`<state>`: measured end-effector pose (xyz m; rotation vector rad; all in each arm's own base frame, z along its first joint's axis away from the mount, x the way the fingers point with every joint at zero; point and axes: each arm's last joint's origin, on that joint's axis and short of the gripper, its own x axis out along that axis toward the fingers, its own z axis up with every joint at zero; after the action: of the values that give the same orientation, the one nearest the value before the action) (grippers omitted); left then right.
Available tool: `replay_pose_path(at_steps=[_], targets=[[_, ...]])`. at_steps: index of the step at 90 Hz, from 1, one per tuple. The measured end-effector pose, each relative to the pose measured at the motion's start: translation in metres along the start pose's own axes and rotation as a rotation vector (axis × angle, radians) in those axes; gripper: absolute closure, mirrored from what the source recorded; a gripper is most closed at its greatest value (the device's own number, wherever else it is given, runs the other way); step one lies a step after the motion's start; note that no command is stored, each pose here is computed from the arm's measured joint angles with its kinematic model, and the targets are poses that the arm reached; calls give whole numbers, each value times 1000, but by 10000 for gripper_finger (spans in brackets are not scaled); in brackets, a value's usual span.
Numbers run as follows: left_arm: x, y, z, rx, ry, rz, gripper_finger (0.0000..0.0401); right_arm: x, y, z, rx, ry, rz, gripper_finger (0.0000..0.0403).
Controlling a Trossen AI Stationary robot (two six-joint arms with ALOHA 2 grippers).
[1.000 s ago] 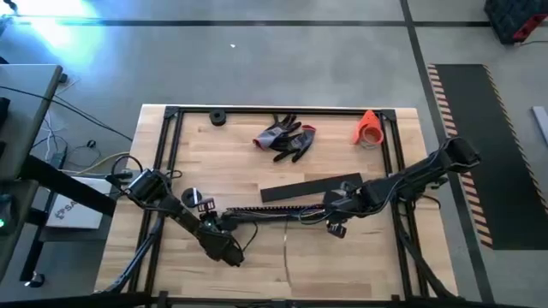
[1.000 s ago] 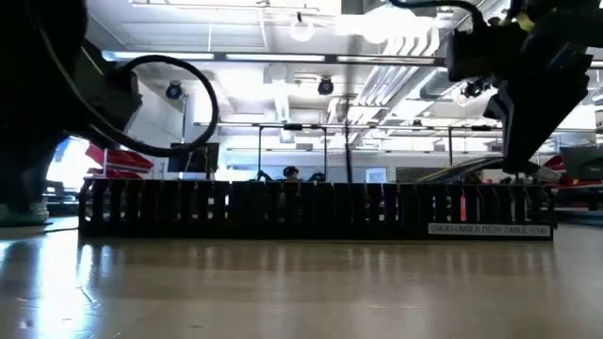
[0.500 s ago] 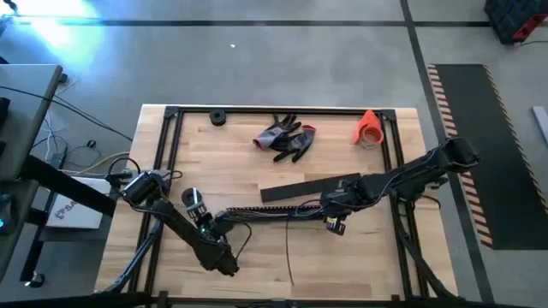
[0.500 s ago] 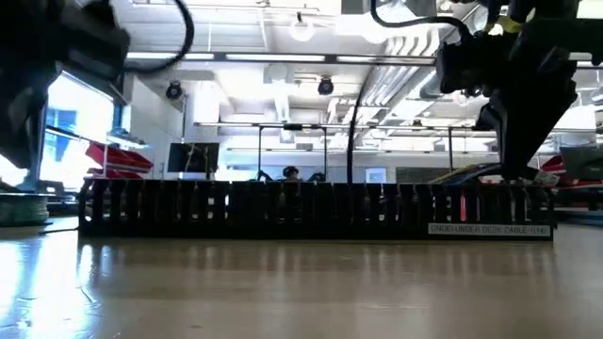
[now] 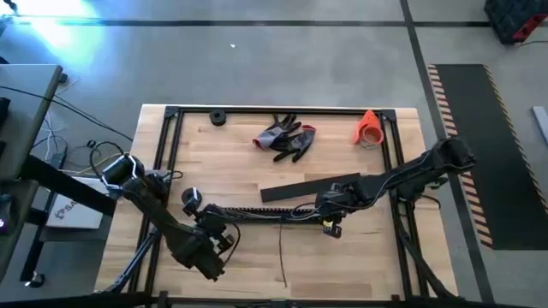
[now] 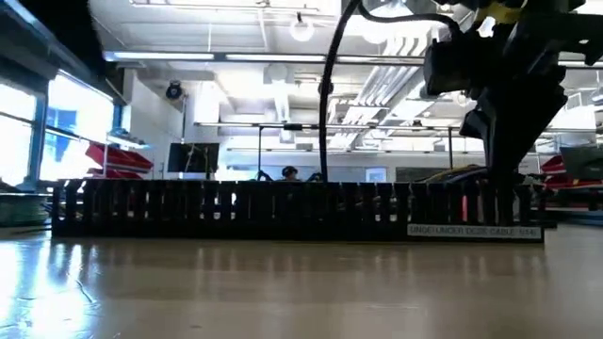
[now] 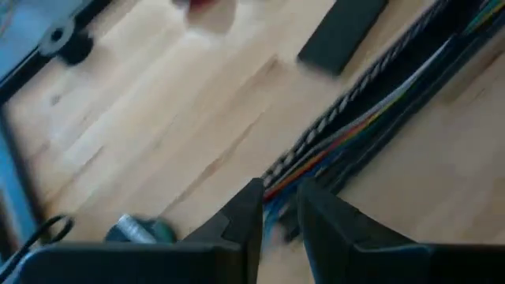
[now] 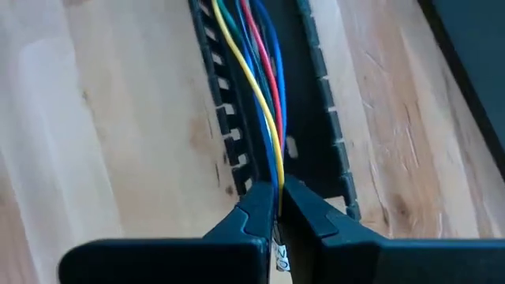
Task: Ziptie cables
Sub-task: Put the black zip tied cables into the black cable duct, then close the black cable duct
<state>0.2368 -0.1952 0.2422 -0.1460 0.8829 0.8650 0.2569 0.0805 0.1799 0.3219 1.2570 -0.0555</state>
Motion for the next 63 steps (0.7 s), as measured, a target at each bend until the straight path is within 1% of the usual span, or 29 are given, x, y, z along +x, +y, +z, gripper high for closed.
replay_pose_path(at_steps=[16,23,30,48,57,63], targets=[[6,-8,6,-11,-19,-54,336,1,-1,2,-31,-13,-15,401],[7,-12,9,-6,-20,-80,336,2,-2,2,-36,-22,-35,389],[9,-14,11,3,-23,-90,336,2,-2,4,-47,-46,-44,363],[11,-15,13,0,-21,-94,336,-1,1,7,-107,-86,-9,269],[11,-17,13,-13,-22,-108,336,-15,3,5,-140,-124,14,230],[11,-19,14,-27,-22,-121,336,-30,6,1,-170,-174,1,214]])
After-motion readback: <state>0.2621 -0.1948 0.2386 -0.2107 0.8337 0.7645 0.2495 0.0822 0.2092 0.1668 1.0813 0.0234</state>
